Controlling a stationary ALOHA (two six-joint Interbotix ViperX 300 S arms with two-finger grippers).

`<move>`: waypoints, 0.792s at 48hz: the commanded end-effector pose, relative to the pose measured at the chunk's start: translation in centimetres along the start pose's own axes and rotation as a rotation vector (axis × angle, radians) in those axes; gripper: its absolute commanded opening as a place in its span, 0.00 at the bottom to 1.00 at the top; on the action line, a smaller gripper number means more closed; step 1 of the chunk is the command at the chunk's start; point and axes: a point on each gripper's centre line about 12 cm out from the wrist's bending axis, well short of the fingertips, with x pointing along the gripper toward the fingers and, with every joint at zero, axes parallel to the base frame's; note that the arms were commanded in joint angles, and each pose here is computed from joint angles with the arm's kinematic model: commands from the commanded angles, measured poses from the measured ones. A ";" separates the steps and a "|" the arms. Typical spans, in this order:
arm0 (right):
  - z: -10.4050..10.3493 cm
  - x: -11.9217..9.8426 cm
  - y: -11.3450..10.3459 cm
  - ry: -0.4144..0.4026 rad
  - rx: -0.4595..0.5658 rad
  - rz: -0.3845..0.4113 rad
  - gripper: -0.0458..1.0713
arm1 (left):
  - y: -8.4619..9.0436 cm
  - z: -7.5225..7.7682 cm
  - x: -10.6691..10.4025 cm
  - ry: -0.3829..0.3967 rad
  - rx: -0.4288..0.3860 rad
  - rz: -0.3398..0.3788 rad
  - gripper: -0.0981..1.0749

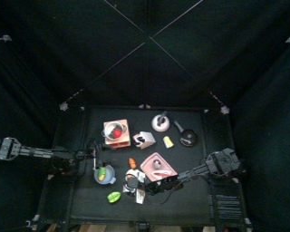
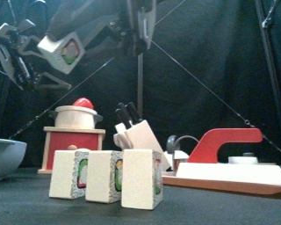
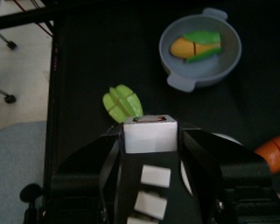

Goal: Place white sushi piece in bowl

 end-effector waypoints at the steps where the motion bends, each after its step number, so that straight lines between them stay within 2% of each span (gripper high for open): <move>1: 2.8 0.5 -0.7 -0.085 -0.002 0.049 0.65 | 0.7 0.5 -0.3 -0.028 -0.018 0.034 0.96; 9: 3.3 2.8 -2.7 -0.106 -0.028 0.036 0.65 | 1.7 -0.7 -0.8 0.012 -0.047 0.078 0.96; 15: 3.7 4.2 -3.9 -0.118 -0.034 0.025 0.65 | 1.7 -2.0 -0.9 0.120 -0.076 0.085 0.96; 19: 3.7 5.1 -4.5 -0.121 -0.025 0.027 0.65 | 1.6 -3.1 -1.1 0.218 -0.084 0.078 0.96; 23: 3.7 5.9 -5.0 -0.125 -0.022 0.029 0.66 | 1.5 -3.6 -1.2 0.271 -0.091 0.076 0.96; 27: 3.5 6.7 -5.6 -0.122 -0.016 0.020 0.66 | 1.5 -4.1 -1.3 0.309 -0.093 0.075 0.96; 38: 3.2 8.2 -7.0 -0.116 -0.006 -0.003 0.66 | 2.2 -4.7 -1.7 0.342 -0.096 0.106 0.95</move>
